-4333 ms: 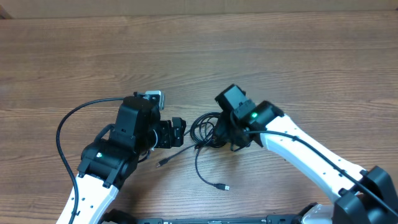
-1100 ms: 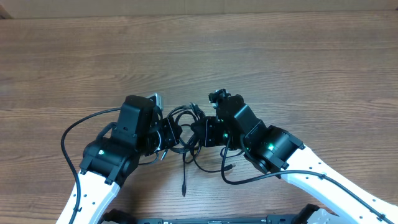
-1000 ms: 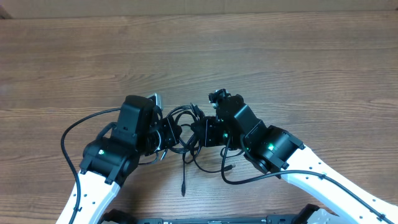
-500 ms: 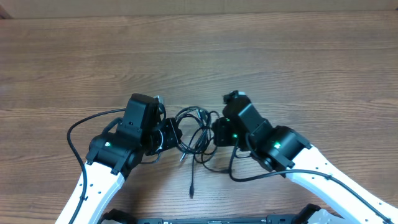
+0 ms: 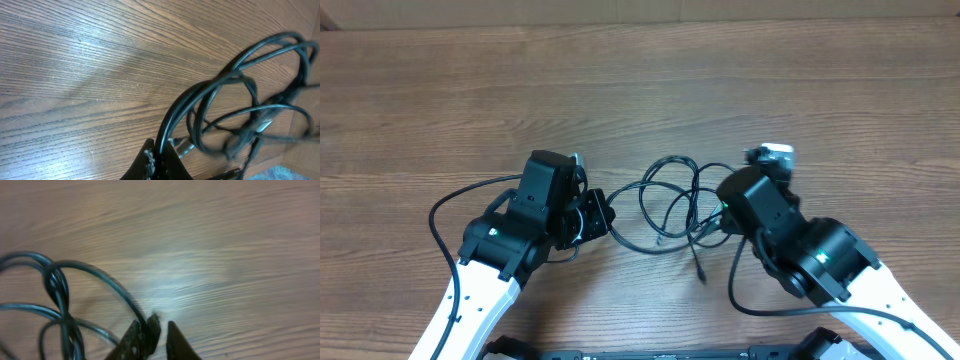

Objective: Untangle cables

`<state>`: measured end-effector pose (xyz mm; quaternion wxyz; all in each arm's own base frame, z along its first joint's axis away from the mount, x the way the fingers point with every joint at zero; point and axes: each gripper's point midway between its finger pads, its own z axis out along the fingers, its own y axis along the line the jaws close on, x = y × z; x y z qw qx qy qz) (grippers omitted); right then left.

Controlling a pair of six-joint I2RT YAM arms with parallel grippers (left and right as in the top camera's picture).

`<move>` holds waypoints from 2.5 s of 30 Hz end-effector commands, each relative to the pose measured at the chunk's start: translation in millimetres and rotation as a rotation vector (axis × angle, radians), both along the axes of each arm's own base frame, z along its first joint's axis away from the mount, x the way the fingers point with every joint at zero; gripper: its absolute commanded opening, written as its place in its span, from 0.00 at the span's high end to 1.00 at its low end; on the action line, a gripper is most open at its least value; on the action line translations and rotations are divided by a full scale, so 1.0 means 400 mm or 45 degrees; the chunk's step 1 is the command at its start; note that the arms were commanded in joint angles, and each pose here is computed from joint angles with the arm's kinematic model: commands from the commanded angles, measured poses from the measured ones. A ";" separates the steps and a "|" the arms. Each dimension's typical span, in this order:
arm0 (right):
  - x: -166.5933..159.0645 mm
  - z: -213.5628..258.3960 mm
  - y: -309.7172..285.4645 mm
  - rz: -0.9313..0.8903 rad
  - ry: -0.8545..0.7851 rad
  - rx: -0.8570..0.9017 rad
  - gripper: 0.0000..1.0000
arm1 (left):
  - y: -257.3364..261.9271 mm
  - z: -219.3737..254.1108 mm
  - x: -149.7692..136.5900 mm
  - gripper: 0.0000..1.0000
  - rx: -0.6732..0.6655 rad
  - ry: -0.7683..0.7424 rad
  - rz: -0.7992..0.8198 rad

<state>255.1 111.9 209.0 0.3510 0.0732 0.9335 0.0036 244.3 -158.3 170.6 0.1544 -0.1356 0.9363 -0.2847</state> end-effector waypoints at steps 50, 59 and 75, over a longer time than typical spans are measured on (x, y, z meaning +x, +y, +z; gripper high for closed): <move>-0.134 -0.080 0.321 0.951 0.478 0.413 0.37 | -0.065 0.365 -0.178 0.96 -0.092 -0.422 -0.831; -0.126 -0.030 0.338 1.091 0.331 0.406 0.30 | -0.025 0.330 -0.162 0.96 0.052 -0.383 -0.765; -0.119 0.056 0.424 1.249 0.180 0.618 0.32 | -0.024 0.328 -0.160 0.96 0.037 -0.342 -0.708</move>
